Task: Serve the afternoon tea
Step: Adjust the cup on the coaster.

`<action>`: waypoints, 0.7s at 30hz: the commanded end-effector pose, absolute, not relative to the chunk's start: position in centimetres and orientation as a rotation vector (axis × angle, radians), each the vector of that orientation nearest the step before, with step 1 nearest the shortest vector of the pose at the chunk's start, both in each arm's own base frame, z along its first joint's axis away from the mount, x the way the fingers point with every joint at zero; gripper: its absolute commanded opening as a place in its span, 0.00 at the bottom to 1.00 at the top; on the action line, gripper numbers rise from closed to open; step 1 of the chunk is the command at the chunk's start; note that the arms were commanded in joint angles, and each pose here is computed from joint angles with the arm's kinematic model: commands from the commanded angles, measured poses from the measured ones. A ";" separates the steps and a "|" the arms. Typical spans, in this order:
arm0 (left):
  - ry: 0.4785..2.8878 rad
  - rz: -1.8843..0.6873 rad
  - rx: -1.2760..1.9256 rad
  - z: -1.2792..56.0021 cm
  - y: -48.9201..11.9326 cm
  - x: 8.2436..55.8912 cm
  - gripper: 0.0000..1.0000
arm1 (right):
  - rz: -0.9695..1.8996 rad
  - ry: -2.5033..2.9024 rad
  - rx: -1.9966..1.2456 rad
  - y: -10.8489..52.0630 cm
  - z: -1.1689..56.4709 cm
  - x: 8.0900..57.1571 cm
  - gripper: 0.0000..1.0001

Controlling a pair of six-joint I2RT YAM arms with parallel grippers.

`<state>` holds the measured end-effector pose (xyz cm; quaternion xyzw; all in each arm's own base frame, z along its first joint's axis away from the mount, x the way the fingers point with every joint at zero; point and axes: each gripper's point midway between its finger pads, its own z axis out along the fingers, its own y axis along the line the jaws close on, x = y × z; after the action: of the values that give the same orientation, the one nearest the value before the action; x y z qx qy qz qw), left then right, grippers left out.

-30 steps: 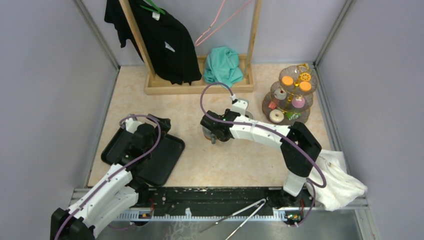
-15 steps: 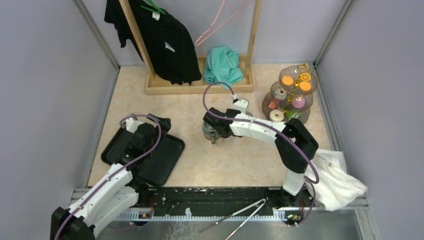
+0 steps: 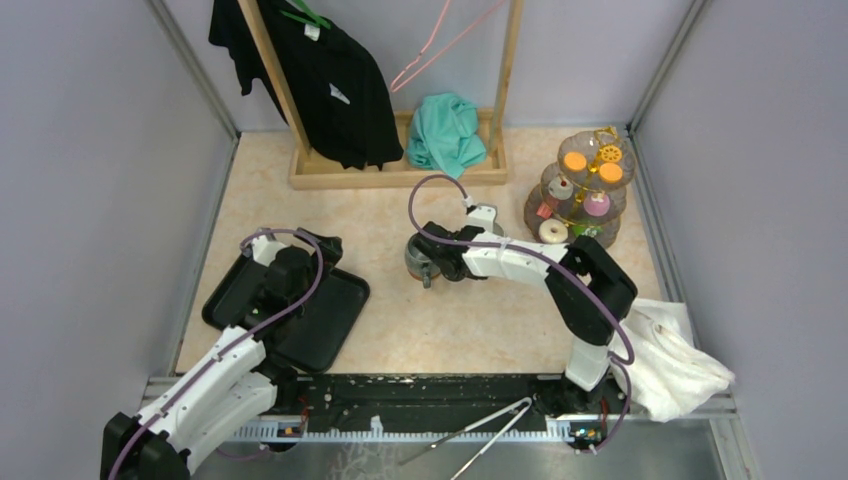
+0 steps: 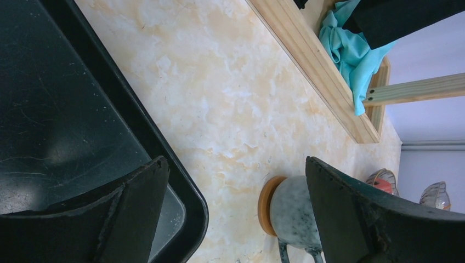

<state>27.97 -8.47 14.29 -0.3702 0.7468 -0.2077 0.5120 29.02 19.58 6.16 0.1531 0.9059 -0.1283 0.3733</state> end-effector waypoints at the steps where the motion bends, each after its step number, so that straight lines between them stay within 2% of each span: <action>1: 1.778 -0.510 -0.885 14.6 -8.5 28.3 0.99 | -0.305 2.327 0.344 19.5 6.5 29.1 0.25; 4: 1.780 -0.512 -0.884 14.7 -8.5 28.4 0.99 | -0.299 2.335 0.310 19.4 6.6 28.9 0.22; 21: 1.781 -0.517 -0.886 14.8 -8.6 28.4 0.99 | -0.259 2.320 0.274 18.1 8.7 28.1 0.20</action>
<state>28.03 -8.53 14.08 -0.3699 0.7489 -0.2059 0.5098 27.20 18.35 6.01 0.1020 0.9221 -0.1204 0.3533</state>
